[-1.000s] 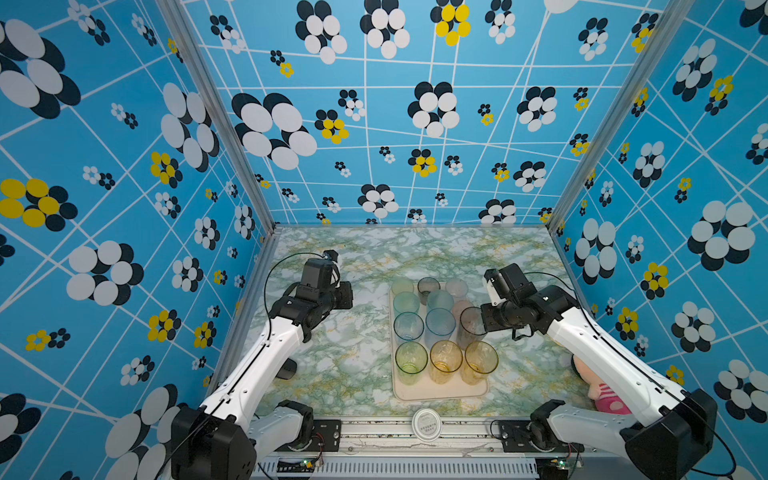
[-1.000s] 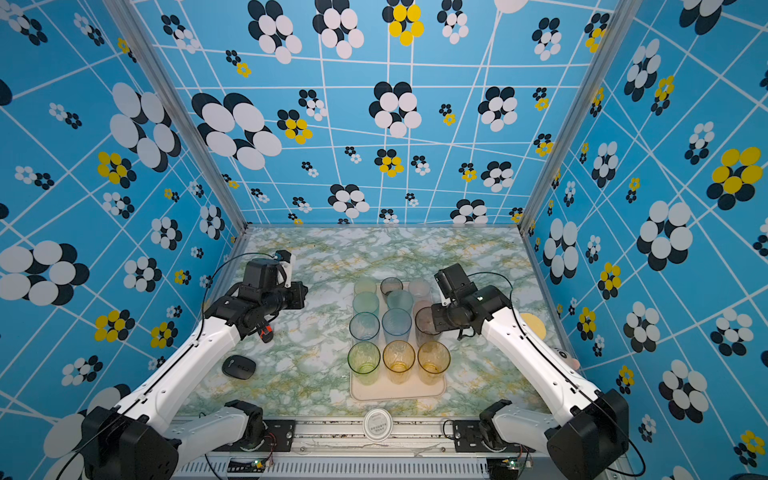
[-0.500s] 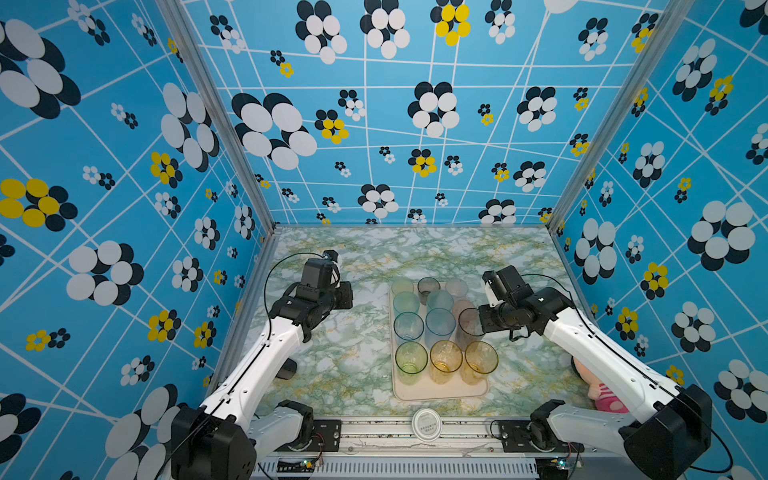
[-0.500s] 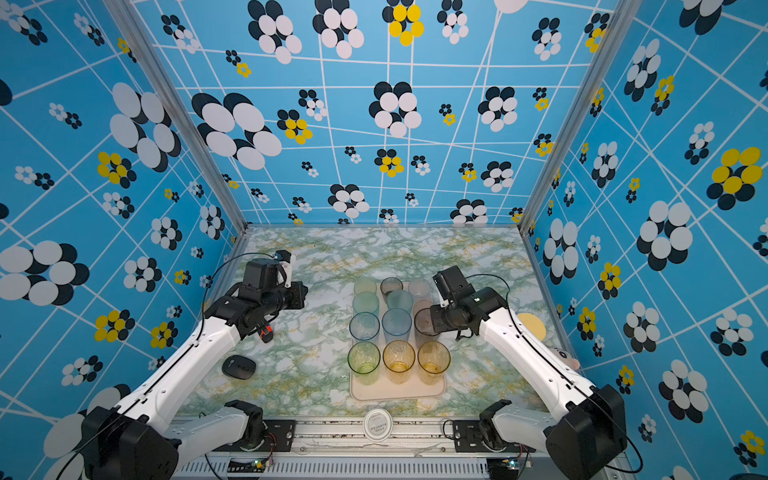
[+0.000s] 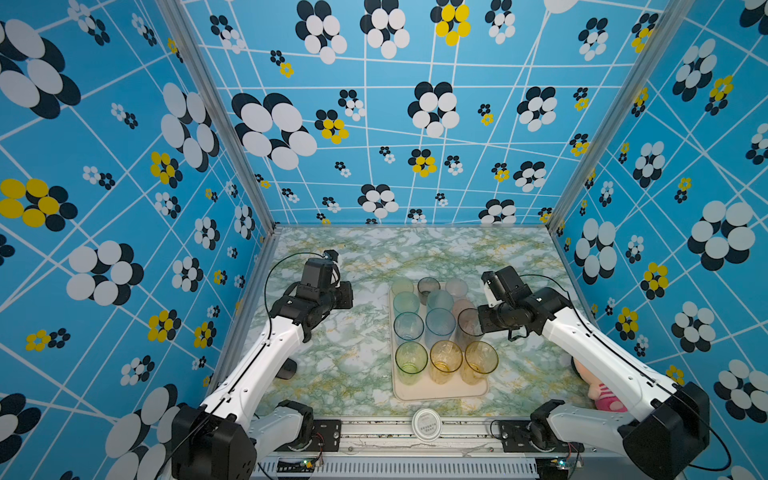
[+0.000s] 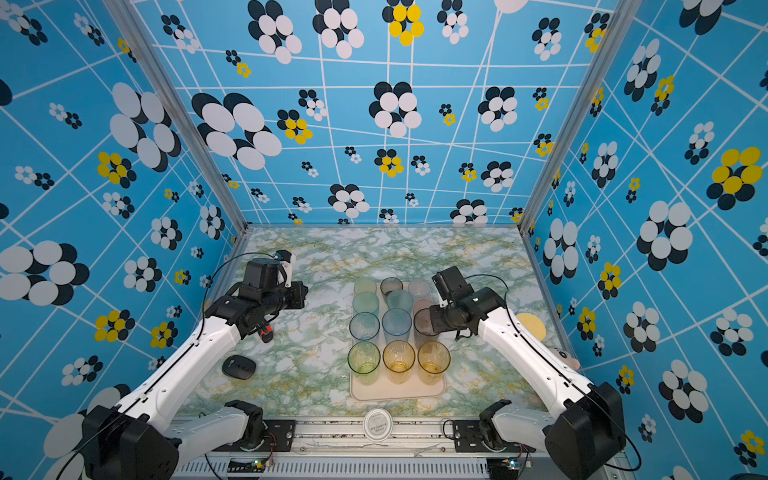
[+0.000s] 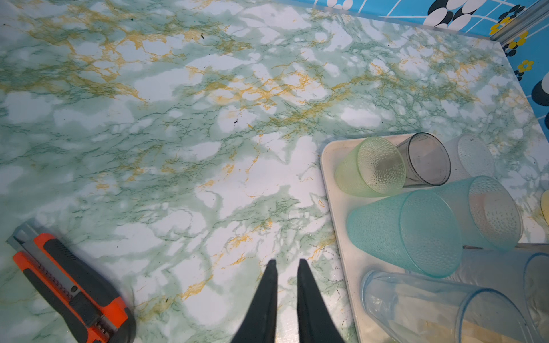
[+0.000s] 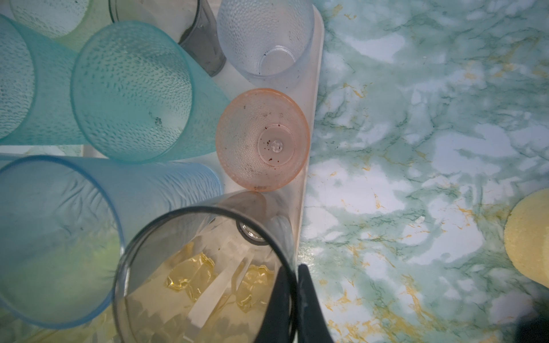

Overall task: Place the glasses into the tray
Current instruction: 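Lower the grey glass onto the tray beside the yellow glass, then open the right gripper to release the grey glass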

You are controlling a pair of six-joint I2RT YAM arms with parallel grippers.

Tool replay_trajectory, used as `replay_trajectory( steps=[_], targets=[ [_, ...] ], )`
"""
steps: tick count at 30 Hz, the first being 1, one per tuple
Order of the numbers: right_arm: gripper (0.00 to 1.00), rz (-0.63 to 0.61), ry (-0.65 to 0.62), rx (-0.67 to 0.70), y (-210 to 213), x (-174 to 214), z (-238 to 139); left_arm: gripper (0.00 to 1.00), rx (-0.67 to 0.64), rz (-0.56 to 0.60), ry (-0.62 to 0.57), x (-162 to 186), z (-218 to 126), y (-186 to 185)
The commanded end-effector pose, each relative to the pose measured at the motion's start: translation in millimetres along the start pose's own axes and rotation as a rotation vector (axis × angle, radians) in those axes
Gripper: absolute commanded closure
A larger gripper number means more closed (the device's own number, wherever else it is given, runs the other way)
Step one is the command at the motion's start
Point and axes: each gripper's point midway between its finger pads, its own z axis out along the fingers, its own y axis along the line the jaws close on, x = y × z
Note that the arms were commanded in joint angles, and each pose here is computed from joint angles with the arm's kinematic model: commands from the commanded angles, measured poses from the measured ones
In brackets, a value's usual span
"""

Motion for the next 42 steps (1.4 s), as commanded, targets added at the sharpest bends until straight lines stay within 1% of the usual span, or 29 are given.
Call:
replay_trajectory(
  steps=[1,7,14,23,34,42],
  targets=[
    [1.00,0.024,-0.001,-0.020,2.4,-0.5,4.3,0.83,0.012,0.005,0.002,-5.4,-3.3,-2.1],
    [0.97,0.023,0.004,-0.025,3.7,0.2,5.6,0.83,0.011,0.005,0.003,-5.3,-2.9,-1.7],
    [0.97,0.022,0.000,-0.022,2.9,0.2,4.4,0.84,0.011,0.005,0.004,-4.4,-3.0,-1.9],
    [0.97,0.014,0.013,0.015,-3.5,2.8,4.9,0.84,0.013,0.004,0.006,-3.9,-2.6,-2.0],
    [0.96,0.016,0.022,0.010,-1.8,2.5,8.3,0.84,0.018,0.002,0.006,-4.1,-1.9,-2.9],
    [0.90,0.017,0.020,0.009,-1.6,1.6,7.5,0.83,0.016,0.002,0.008,-3.4,-1.8,-2.2]
  ],
)
